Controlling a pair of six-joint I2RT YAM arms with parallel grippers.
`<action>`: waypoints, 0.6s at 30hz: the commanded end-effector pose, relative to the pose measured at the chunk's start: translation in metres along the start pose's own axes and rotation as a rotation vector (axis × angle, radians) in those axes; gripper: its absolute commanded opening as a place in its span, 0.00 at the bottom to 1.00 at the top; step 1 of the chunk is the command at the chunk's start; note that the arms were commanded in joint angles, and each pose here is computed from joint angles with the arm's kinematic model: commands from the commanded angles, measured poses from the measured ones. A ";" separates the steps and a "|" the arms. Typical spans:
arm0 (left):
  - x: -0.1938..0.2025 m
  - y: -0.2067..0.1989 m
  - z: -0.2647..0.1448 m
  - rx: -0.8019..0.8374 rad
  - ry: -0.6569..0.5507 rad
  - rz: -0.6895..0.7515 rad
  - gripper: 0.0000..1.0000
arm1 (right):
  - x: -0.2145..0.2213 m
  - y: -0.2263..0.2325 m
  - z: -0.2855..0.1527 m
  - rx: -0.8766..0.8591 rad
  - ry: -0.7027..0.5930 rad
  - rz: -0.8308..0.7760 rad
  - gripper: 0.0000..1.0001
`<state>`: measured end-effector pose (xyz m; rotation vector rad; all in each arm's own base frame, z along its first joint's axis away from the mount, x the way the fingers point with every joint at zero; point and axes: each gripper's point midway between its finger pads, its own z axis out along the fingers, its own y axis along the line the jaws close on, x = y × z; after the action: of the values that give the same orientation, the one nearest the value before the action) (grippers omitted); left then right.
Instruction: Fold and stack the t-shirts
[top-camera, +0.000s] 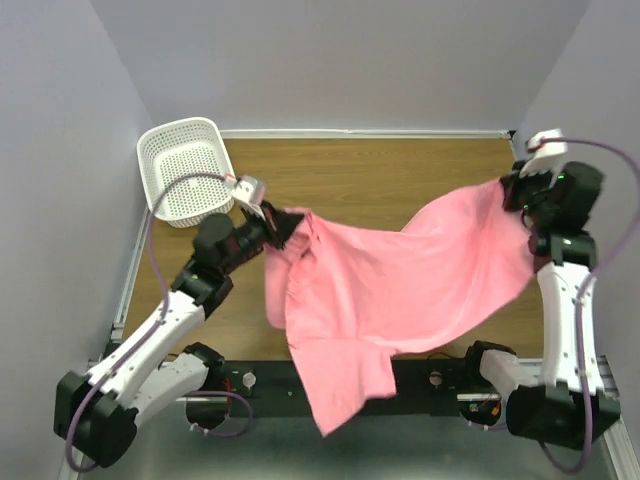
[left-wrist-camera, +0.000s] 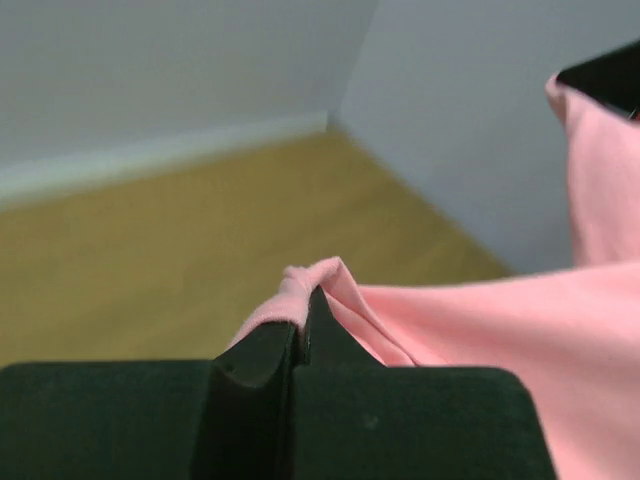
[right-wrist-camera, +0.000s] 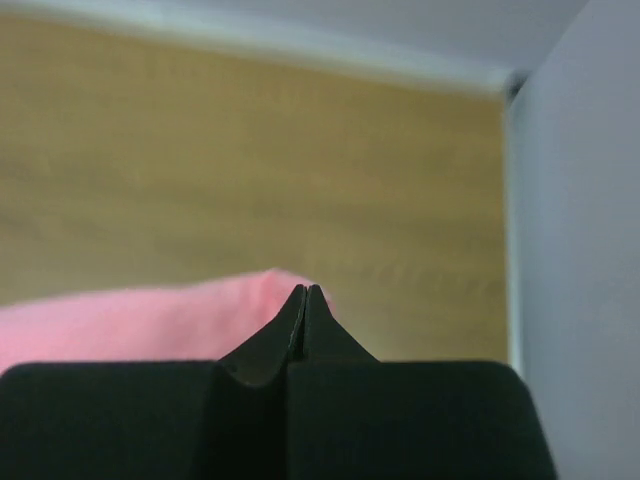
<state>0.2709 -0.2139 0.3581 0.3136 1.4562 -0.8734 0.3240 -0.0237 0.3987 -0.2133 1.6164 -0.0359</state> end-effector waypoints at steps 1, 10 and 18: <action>0.112 0.013 -0.019 0.001 0.140 -0.325 0.00 | 0.170 0.018 0.003 -0.105 0.370 -0.100 0.01; 0.160 0.042 0.019 -0.048 0.247 -0.367 0.00 | 0.252 0.028 0.026 -0.219 0.566 -0.041 0.01; -0.027 0.003 0.086 0.094 0.002 -0.112 0.00 | 0.081 -0.003 0.062 -0.129 0.220 -0.022 0.01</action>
<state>0.3461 -0.2669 0.2867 0.1862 1.6986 -1.0691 0.3713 -0.0361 0.2009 -0.3566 2.1187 0.0744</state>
